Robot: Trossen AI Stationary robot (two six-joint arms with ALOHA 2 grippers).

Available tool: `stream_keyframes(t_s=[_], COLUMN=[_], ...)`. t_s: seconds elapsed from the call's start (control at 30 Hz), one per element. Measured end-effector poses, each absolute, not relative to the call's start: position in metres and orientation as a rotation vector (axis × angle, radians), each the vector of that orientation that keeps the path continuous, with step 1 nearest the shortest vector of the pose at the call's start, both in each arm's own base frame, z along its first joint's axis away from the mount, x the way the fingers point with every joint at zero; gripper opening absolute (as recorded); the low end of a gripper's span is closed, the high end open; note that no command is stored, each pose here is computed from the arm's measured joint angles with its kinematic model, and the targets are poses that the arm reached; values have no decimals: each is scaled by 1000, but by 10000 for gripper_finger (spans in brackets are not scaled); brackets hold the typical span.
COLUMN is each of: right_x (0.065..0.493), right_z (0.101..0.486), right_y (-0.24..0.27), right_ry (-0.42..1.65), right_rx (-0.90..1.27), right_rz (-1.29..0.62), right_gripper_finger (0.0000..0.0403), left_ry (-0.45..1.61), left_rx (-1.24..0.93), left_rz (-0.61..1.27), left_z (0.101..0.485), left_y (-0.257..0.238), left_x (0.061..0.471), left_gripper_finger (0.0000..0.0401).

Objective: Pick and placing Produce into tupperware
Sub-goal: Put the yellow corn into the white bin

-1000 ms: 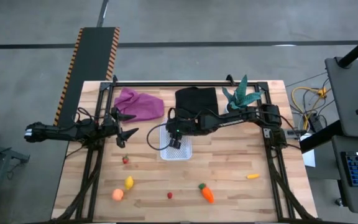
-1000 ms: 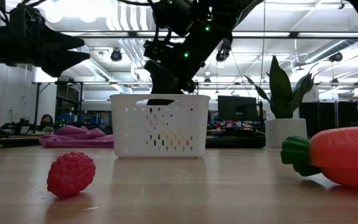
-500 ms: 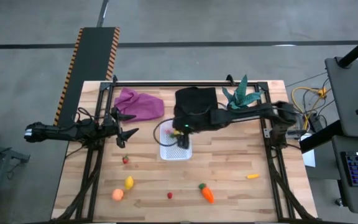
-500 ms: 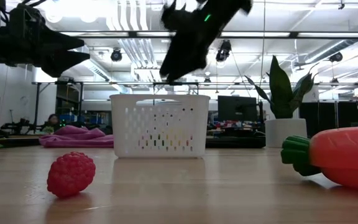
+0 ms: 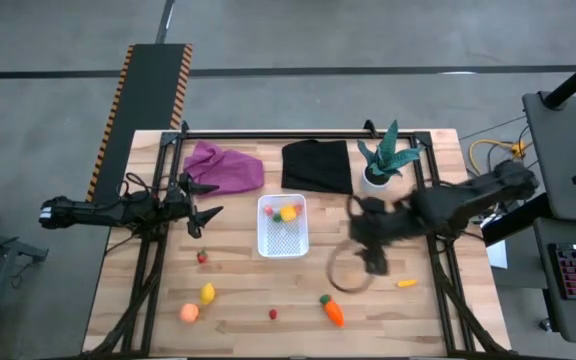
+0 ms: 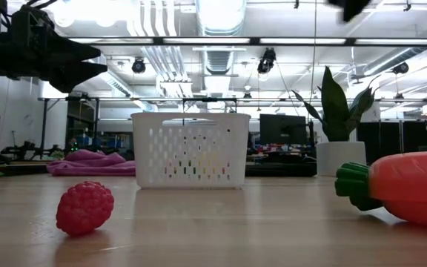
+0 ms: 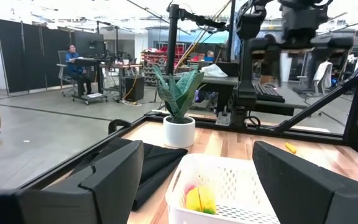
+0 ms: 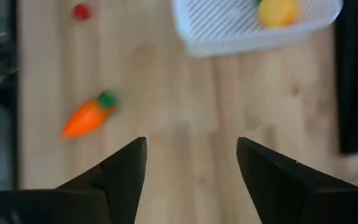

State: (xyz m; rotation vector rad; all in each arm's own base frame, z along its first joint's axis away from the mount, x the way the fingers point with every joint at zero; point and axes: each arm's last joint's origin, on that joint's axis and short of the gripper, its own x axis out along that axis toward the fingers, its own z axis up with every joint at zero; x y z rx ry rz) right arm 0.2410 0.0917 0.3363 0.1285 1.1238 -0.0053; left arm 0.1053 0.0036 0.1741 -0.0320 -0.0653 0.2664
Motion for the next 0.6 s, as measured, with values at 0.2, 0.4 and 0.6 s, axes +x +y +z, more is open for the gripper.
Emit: stream_keyframes(t_s=[0.2, 0.4, 0.6], right_x=[193, 154, 128], right_z=[331, 290, 238], right_y=[133, 161, 170], right_ry=[1176, 1290, 1340], right_rx=[169, 191, 149], right_rz=[-1, -87, -174], right_gripper_finger=[236, 227, 226], left_ry=[-63, -63, -63], left_rx=[-32, -32, -33], left_rz=[267, 266, 267], left_z=[174, 174, 174], left_y=[4, 4, 4], left_x=[105, 105, 105], left_gripper_finger=[290, 290, 290])
